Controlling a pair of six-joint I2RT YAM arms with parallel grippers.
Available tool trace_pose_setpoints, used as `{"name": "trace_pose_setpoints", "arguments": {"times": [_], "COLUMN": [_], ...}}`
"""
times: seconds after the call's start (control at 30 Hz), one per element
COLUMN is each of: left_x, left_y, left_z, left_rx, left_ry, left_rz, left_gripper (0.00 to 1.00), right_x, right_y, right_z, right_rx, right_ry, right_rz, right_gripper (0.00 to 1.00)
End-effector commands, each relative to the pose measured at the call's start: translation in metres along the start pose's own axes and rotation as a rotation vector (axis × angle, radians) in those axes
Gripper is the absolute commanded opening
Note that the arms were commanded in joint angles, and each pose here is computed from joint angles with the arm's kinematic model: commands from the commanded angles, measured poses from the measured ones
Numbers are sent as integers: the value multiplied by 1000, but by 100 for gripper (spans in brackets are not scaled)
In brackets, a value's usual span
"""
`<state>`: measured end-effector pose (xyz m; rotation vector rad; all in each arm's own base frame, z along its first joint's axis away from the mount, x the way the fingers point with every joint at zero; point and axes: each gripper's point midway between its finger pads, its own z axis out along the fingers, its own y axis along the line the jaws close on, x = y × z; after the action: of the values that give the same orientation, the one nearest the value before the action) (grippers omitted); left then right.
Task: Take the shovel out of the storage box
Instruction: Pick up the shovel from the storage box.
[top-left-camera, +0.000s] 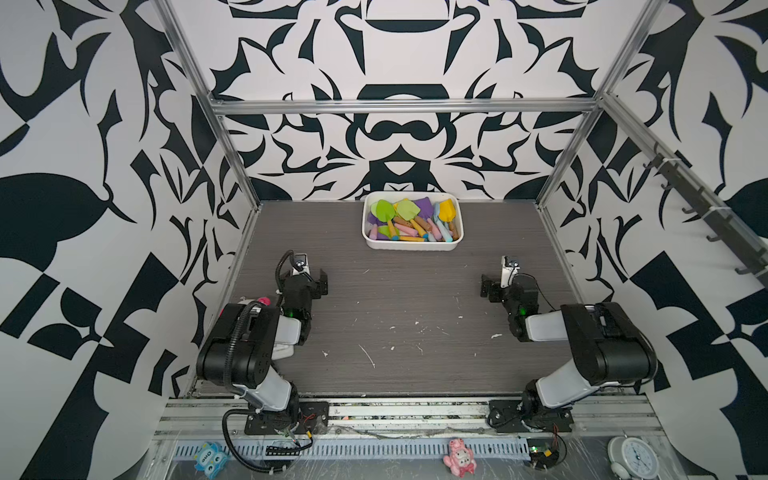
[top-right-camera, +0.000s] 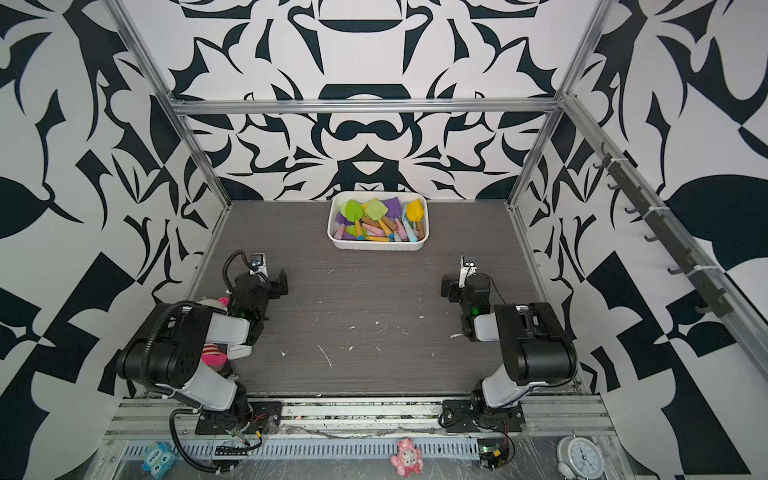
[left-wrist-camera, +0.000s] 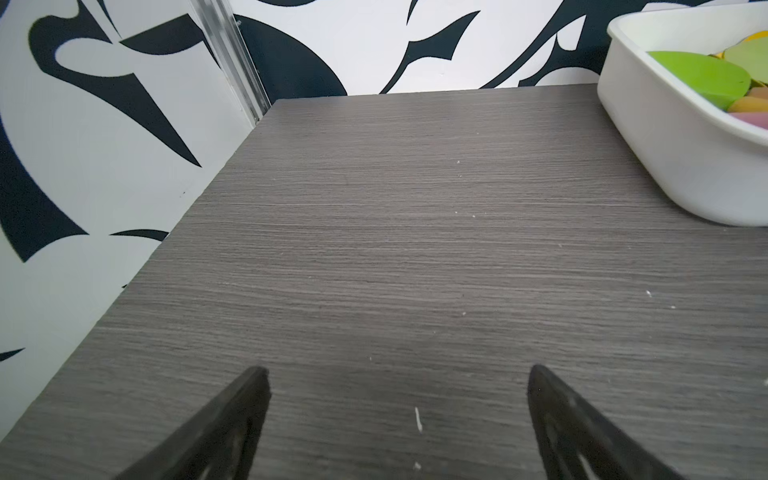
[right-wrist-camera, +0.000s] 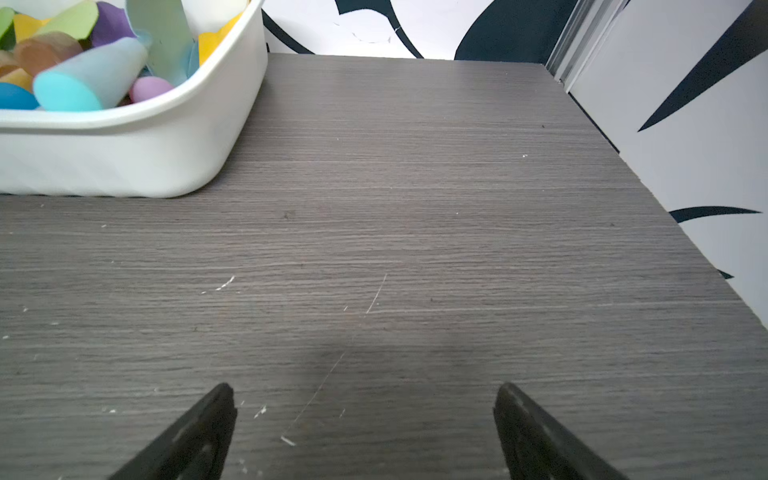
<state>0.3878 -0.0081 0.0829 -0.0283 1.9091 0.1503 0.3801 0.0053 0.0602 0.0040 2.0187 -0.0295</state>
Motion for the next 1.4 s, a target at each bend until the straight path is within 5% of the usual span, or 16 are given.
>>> {"name": "trace_pose_setpoints", "arguments": {"times": [0.0, 1.13, 1.27, 1.37], "left_x": [-9, -8, -26, -43], "left_y": [0, 2, -4, 1], "left_z": [-1, 2, -4, -9], "left_rx": [-4, 30, 69, 35], "left_ry": [-32, -12, -9, 107], "left_rz": [-12, -35, -16, -40], "left_gripper": [99, 99, 99, 99], "right_x": [-20, -25, -50, -67], "right_y": [1, -4, -20, -16], "right_z": [-1, -3, -18, -37], "right_rx": [-5, 25, 119, 95], "right_ry": [-65, -75, 35, 88], "right_rz": [13, 29, 92, 151], "right_gripper": [100, 100, 100, 100]}}
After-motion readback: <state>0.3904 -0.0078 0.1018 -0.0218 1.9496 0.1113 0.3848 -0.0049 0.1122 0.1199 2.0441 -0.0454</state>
